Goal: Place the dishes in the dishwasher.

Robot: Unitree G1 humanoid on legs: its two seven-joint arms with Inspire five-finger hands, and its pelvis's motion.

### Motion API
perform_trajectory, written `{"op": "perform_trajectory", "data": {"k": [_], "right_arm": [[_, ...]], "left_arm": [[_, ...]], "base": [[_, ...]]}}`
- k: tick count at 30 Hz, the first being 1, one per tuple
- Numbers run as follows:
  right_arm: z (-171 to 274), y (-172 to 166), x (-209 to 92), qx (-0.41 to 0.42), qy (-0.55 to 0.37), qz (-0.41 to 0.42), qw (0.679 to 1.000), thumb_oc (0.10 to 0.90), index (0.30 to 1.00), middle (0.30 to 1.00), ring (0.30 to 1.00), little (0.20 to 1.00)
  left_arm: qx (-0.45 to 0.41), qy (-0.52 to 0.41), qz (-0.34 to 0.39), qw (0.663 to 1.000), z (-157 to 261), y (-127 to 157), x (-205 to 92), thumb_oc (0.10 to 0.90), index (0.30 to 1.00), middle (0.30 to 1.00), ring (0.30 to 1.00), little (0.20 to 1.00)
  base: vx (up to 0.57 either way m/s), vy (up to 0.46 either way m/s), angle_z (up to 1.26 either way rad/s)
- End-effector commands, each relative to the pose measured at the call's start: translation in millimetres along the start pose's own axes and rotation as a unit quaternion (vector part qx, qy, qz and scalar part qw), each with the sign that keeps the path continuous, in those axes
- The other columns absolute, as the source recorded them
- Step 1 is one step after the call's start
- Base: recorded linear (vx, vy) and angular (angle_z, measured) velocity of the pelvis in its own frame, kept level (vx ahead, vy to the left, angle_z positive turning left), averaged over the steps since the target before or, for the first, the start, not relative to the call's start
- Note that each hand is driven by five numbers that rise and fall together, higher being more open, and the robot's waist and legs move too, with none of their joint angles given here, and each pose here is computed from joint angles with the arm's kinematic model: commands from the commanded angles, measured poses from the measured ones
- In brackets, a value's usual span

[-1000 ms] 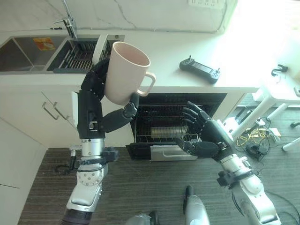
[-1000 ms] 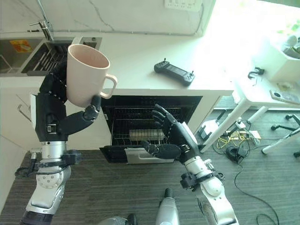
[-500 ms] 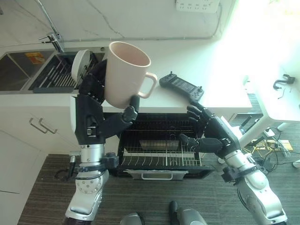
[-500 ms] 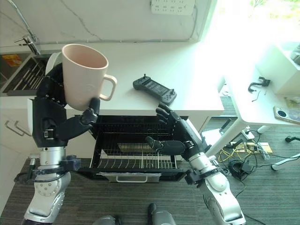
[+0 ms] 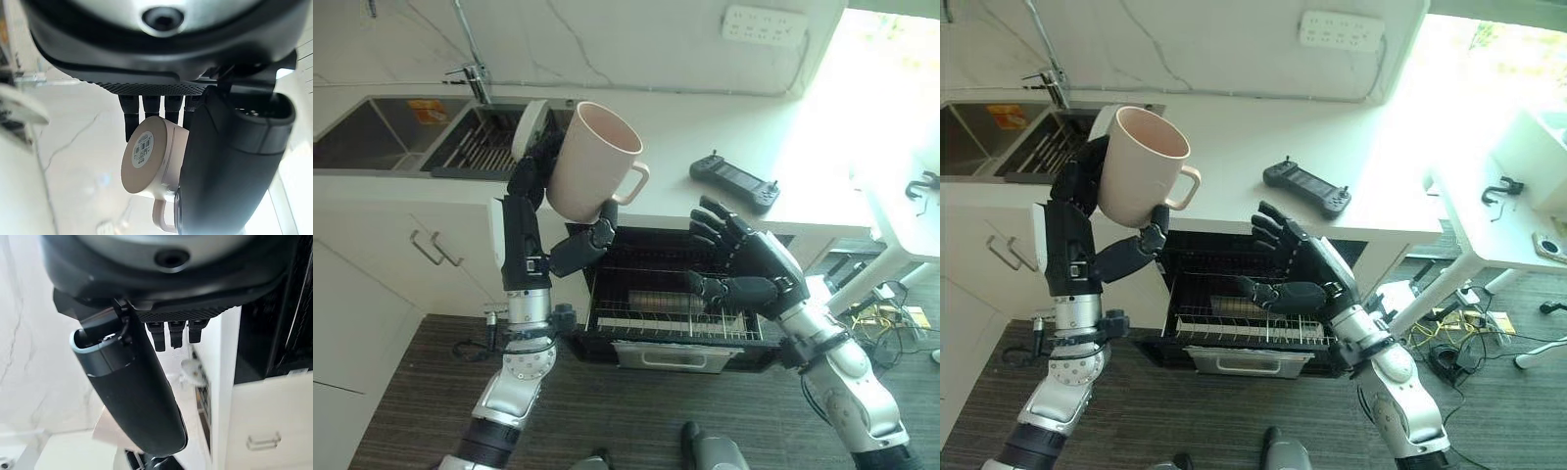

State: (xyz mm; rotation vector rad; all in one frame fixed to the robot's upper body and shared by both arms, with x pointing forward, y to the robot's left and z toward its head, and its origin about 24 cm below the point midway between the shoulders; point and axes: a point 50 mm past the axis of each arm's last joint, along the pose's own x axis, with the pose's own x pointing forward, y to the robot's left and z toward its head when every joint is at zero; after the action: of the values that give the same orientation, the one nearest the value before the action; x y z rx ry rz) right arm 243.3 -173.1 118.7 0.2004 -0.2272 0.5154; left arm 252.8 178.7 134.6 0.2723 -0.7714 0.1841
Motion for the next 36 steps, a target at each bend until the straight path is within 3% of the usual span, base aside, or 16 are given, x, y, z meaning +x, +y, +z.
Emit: {"op": "perform_trajectory", "data": {"k": [1, 13, 27, 36], "right_arm": [[54.8, 7.4, 16.0, 0.008, -0.154, 0.036, 0.987, 0.8, 0.9, 0.9, 0.9, 0.9], [65.1, 11.6, 38.2, 0.104, -0.213, 0.046, 0.971, 0.8, 0.9, 0.9, 0.9, 0.9], [61.6, 16.9, 50.3, 0.131, -0.204, 0.051, 0.969, 0.8, 0.9, 0.9, 0.9, 0.9], [55.3, 23.6, 54.9, 0.103, -0.175, 0.064, 0.977, 0.8, 0.9, 0.9, 0.9, 0.9]], "left_arm": [[-0.035, -0.137, -0.008, 0.99, 33.0, -12.3, 19.0, 0.4, 0.3, 0.3, 0.3, 0.3], [-0.121, -0.132, -0.092, 0.98, 39.8, -38.1, 14.3, 0.4, 0.3, 0.3, 0.3, 0.3], [-0.165, -0.122, -0.132, 0.97, 45.2, -52.4, 4.8, 0.4, 0.3, 0.3, 0.3, 0.3], [-0.178, -0.123, -0.144, 0.966, 48.1, -56.7, 4.6, 0.4, 0.3, 0.3, 0.3, 0.3]], "base": [[0.04, 0.018, 0.01], [0.04, -0.015, -0.03], [0.01, -0.005, 0.0], [-0.01, -0.001, 0.0]]}}
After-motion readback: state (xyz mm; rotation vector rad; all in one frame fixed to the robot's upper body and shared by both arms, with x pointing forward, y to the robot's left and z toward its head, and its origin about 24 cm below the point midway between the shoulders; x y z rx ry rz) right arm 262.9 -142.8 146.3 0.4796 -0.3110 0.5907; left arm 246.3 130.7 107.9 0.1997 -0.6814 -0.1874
